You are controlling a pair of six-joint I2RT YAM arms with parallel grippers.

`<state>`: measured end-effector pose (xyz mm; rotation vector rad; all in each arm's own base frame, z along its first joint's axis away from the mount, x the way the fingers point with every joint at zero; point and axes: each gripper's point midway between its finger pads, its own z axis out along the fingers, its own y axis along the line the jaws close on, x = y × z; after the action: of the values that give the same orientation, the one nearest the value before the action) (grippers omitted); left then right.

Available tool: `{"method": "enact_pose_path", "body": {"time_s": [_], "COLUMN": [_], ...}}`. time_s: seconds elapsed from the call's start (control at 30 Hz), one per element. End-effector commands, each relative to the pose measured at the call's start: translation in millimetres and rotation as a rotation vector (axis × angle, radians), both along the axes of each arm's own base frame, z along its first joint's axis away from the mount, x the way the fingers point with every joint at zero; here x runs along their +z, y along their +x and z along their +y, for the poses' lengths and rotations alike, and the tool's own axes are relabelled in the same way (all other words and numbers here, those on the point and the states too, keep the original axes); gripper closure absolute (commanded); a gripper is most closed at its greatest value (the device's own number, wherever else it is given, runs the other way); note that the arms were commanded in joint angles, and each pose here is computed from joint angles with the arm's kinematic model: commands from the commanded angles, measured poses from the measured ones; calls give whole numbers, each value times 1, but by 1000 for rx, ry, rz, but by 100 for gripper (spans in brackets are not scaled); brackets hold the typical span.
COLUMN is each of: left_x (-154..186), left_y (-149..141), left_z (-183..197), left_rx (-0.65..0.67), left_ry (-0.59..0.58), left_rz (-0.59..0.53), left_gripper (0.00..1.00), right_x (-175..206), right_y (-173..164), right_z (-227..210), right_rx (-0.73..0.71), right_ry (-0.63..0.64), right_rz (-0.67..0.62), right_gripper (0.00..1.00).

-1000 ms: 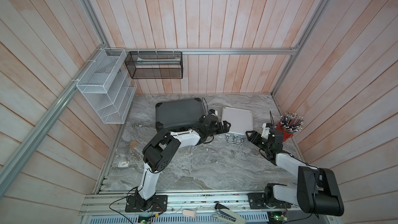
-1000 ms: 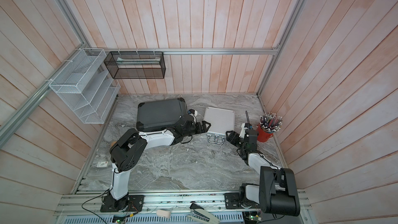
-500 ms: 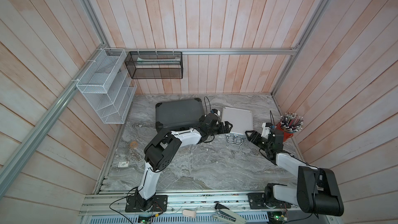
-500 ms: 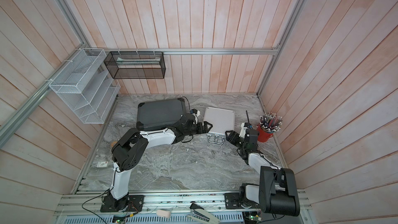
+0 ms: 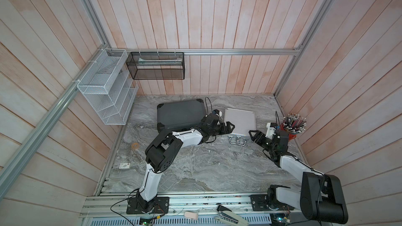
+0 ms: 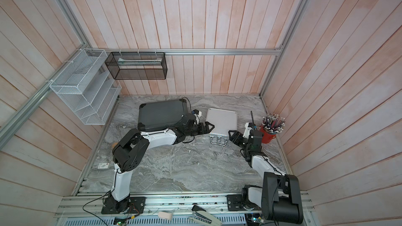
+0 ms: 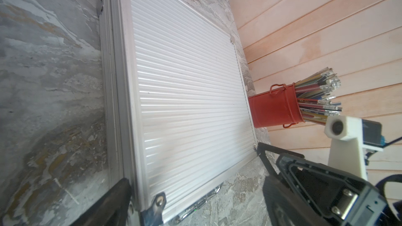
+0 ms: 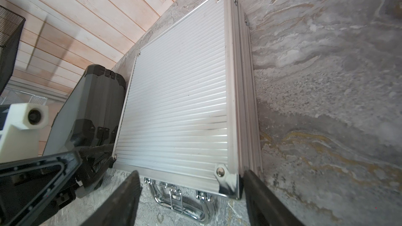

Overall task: Open the poker set cases
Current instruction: Open the case lid on the poker set case.

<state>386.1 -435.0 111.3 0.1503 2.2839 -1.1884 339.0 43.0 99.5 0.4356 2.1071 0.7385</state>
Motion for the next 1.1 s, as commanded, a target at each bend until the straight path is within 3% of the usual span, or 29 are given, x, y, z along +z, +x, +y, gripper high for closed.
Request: {"method": "enact_pose_path", "body": {"time_s": [0.0,0.1,0.4,0.83,1.07], "left_x": [36,39,14,-4,-9], "left_y": [-7,-5,1,4,1], "left_z": [-13,-9,9,14,5], "left_rx": [-53,-37,33,52,23], "left_ry": [-101,-100,-36,27,39], "left_rz": [-42,-49,-23,-11,-2], "left_gripper": [3,4,3,2,1], "right_x": [3,-5,-8,-2,-1], "right_y": [2,0,1,4,4], "right_z": [-8,-18,-12,3,8], "right_rx": [-31,-77,-24,62,86], "right_ry": [-24,-35,-31,15,41], "right_rz": [4,29,33,11,4], "right_gripper": [14,10,10,22,23]}}
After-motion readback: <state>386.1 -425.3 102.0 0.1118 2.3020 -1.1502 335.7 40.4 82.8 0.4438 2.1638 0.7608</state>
